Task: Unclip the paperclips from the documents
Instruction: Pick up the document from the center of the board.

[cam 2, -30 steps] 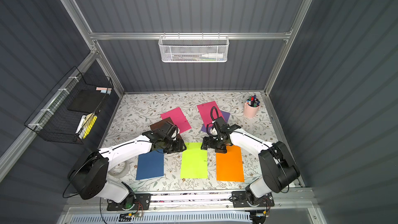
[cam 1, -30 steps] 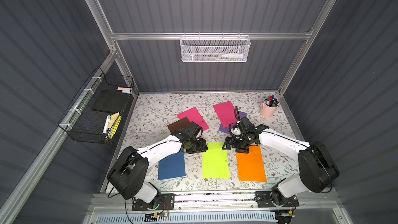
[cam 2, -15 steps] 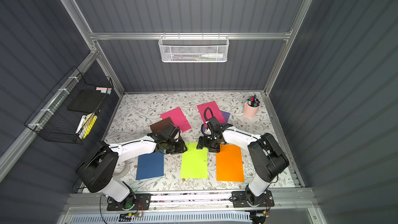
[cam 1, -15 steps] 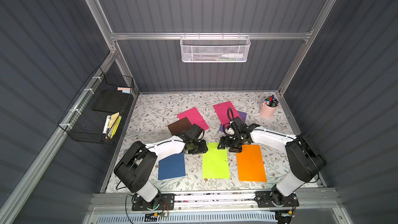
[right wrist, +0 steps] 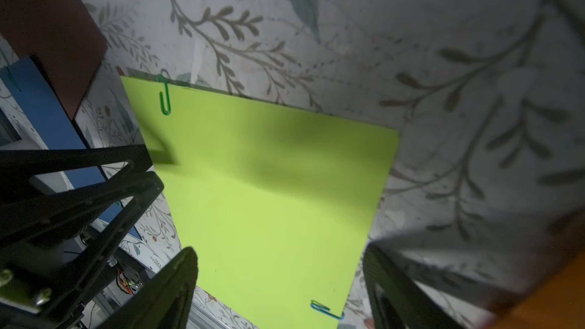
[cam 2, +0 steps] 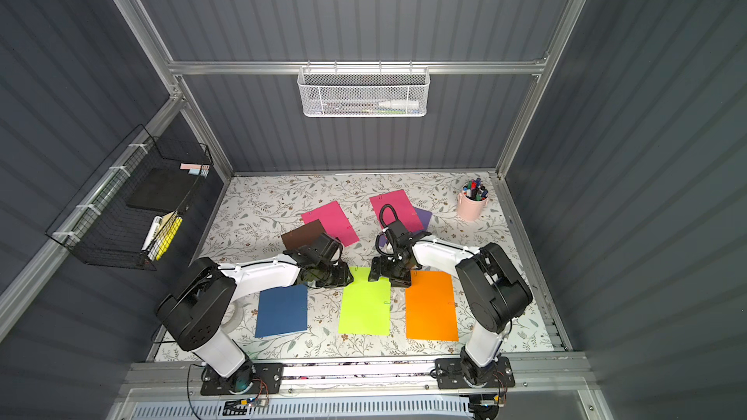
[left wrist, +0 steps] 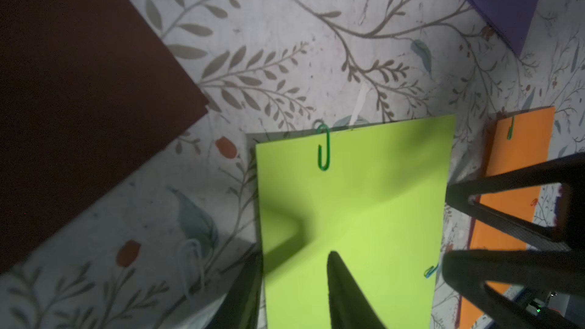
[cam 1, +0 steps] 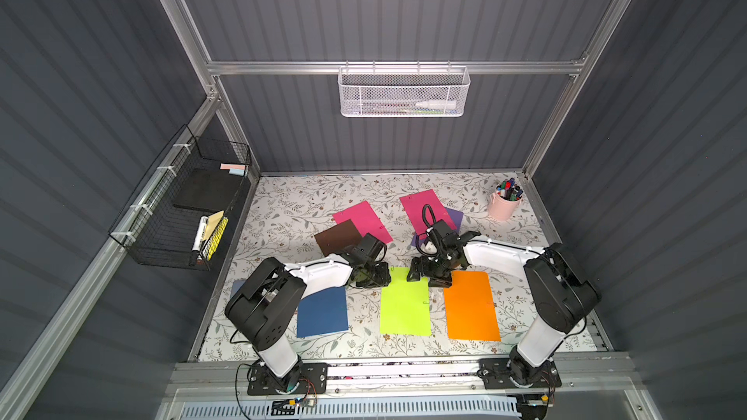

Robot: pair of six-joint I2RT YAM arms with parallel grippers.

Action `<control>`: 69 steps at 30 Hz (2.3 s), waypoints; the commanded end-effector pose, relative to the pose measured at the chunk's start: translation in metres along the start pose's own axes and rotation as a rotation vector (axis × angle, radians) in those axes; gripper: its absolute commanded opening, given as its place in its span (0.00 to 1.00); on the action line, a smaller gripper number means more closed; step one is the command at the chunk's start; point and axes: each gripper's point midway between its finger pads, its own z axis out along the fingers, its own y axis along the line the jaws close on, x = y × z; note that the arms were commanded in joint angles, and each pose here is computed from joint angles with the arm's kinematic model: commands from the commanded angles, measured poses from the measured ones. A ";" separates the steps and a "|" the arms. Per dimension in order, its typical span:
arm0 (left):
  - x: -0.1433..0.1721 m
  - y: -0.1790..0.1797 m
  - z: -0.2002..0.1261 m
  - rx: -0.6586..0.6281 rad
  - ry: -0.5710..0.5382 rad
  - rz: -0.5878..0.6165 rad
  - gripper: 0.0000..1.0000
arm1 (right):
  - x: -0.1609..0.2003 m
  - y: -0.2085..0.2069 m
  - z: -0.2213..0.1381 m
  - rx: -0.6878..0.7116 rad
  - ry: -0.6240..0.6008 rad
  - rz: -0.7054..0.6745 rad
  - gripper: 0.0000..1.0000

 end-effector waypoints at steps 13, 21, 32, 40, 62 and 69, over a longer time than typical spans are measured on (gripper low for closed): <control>0.036 0.030 0.018 -0.082 0.094 -0.004 0.35 | 0.003 0.003 0.023 -0.003 0.061 0.031 0.86; 0.040 0.032 0.019 -0.082 0.098 -0.005 0.34 | -0.005 0.020 0.022 -0.066 0.040 -0.021 0.84; 0.040 0.032 0.020 -0.080 0.097 0.000 0.33 | -0.013 0.042 0.015 -0.140 0.014 -0.053 0.49; 0.028 0.016 0.008 -0.044 0.062 0.012 0.41 | -0.014 0.047 0.006 -0.161 -0.012 -0.087 0.23; -0.075 -0.108 -0.143 0.651 -0.380 0.329 0.89 | -0.026 0.098 -0.139 -0.522 -0.138 -0.344 0.21; -0.091 -0.120 -0.144 0.747 -0.374 0.386 0.82 | -0.027 0.110 -0.154 -0.563 -0.155 -0.389 0.21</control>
